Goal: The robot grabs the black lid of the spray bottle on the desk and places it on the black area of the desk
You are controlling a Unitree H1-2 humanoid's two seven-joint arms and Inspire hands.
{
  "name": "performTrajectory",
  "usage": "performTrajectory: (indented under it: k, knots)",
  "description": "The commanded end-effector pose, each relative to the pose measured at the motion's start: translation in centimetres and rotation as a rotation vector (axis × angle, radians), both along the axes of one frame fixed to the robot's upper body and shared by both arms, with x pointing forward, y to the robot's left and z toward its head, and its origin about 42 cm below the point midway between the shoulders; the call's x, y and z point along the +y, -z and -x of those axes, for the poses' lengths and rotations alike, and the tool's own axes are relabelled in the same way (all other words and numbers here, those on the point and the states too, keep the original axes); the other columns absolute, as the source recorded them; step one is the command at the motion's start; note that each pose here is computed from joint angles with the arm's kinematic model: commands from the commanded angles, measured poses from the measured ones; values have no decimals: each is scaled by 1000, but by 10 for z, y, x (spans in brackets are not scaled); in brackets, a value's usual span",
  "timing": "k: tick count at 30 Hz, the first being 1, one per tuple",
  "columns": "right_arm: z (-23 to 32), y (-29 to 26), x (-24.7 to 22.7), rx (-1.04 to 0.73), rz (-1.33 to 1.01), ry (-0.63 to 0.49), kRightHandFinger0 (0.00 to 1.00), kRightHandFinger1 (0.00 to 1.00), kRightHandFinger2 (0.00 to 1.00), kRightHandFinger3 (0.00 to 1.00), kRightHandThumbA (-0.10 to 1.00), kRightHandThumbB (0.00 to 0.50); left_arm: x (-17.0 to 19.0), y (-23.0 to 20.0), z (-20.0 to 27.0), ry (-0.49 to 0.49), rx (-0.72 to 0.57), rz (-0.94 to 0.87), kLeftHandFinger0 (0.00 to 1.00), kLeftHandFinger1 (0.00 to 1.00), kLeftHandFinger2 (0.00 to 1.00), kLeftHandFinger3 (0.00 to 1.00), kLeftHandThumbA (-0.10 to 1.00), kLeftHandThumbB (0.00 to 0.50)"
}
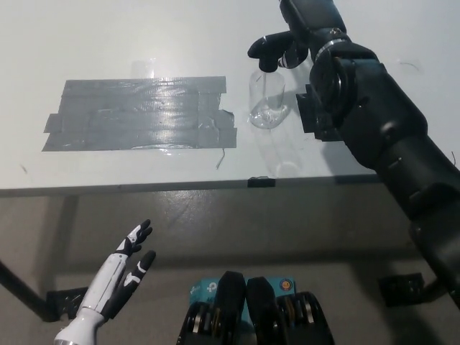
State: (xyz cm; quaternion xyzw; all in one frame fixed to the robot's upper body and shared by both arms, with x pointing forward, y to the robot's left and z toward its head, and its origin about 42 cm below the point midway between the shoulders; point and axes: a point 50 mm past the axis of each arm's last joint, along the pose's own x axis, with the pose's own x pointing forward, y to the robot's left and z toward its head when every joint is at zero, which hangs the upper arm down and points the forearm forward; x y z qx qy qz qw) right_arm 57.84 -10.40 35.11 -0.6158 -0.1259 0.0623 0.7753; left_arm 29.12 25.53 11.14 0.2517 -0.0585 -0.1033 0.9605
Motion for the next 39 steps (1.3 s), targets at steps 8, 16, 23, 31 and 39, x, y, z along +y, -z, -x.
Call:
performTrajectory:
  k: [8, 16, 23, 31, 39]
  knots:
    - [-6, -24, 18, -108, -58, -86, 52, 76, 178, 345, 268, 222, 3, -19, -9, 34, -64, -40, 1000, 1000, 1000, 1000, 1000, 59]
    - [-9, -2, 6, -109, -18, -45, 0, 338, 618, 606, 130, 154, 2, -20, -12, 45, -57, -37, 1000, 1000, 1000, 1000, 1000, 70]
    - [-11, -14, -1, -167, -45, -46, 0, 349, 613, 653, 232, 130, 0, -24, -19, 56, -58, -35, 1000, 1000, 1000, 1000, 1000, 66]
    - [-11, -34, -1, -217, -105, -84, 0, 279, 476, 509, 367, 107, -1, -25, -22, 62, -60, -32, 1000, 1000, 1000, 1000, 1000, 60]
    - [-11, -56, -5, -241, -222, -123, 0, 245, 440, 408, 550, 60, -1, -26, -24, 67, -59, -43, 1000, 1000, 1000, 1000, 1000, 63]
